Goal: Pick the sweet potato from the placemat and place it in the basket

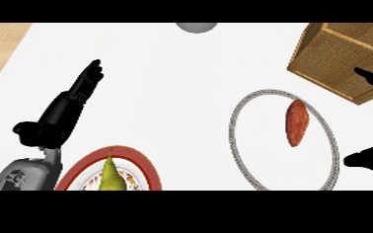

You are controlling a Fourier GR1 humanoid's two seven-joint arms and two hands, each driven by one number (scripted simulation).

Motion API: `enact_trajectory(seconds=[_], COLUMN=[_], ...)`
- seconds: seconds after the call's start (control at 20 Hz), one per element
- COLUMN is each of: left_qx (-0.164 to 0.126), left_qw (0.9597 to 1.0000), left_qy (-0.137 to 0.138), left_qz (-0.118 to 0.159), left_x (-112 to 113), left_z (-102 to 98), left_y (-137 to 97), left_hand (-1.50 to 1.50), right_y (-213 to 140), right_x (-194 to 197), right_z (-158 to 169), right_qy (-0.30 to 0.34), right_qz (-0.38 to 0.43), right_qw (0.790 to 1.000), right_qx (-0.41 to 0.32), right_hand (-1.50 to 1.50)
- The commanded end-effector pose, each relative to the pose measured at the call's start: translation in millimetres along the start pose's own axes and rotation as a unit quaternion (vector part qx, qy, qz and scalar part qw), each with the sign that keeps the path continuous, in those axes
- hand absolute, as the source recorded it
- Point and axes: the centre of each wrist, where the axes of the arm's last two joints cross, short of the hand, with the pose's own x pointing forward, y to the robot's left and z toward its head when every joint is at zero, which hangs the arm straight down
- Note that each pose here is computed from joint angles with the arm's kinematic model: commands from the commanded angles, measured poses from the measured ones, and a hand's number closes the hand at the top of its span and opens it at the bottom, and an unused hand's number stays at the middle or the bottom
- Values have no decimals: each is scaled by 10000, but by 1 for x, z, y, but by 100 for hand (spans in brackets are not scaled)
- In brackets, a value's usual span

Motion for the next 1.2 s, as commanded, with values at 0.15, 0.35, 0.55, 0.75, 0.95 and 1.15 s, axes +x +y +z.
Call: enact_trajectory(seconds=[0.15, 0.35, 0.55, 0.75, 0.95, 1.15], left_qx=[19, -45, -79, -14, -11, -44], left_qw=[10000, 10000, 9999, 10000, 10000, 10000], left_qy=[15, 26, 87, 8, 11, 69], left_qz=[-77, 60, 0, 14, 57, 12], left_x=[-10, -10, 2, -1, 9, 7], left_z=[1, 9, 3, 0, -6, 1], left_y=[12, -15, 11, 4, 12, -3], left_hand=[0, 0, 0, 0, 0, 0], right_y=[52, 66, 76, 74, 71, 61], right_x=[-21, -41, -47, -33, -23, -17], right_z=[-29, -41, -38, -33, -35, -42], right_qy=[-108, 23, -110, -378, -410, -279], right_qz=[133, 178, 142, 4, -172, -10], right_qw=[9997, 9996, 9996, 9990, 9987, 9994], right_qx=[-159, -210, -236, -241, -247, -214], right_hand=[-150, -150, -150, -150, -150, -150])
